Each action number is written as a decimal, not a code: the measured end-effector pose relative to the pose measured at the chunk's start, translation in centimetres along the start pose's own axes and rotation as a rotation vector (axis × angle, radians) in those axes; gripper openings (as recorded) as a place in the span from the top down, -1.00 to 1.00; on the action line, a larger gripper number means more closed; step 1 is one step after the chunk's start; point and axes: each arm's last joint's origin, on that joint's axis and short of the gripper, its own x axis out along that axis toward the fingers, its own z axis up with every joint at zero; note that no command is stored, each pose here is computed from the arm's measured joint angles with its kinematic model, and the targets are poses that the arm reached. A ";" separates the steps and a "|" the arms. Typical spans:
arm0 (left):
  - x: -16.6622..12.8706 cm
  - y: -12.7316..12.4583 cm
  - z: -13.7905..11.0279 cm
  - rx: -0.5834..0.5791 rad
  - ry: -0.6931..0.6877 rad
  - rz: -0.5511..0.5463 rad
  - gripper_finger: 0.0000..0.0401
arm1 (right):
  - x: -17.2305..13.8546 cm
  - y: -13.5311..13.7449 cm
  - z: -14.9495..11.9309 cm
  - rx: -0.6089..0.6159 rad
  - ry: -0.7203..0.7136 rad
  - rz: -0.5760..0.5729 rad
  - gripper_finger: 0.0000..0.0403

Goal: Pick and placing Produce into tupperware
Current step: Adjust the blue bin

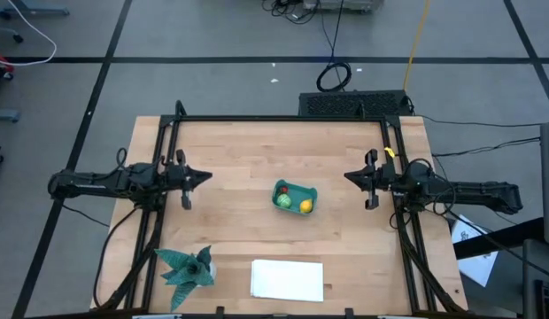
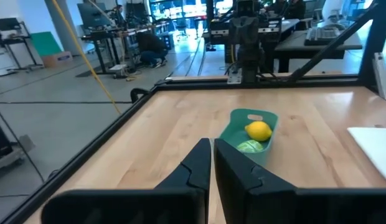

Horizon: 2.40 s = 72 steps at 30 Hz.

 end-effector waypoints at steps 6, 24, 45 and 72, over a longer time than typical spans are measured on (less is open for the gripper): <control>0.0 0.1 0.0 -0.010 0.005 0.035 0.87 | 0.1 0.0 -0.1 0.025 0.009 0.000 1.00; 2.9 0.1 1.0 -0.129 -0.074 0.072 0.87 | 1.7 -0.1 -0.8 0.052 0.025 -0.001 1.00; 4.3 0.7 0.5 -0.115 -0.040 -0.005 0.87 | 2.9 0.5 -6.1 0.307 0.402 -0.292 1.00; 6.3 1.9 -1.2 -0.242 0.076 0.000 0.87 | 4.7 5.7 -9.1 0.342 0.566 -0.343 1.00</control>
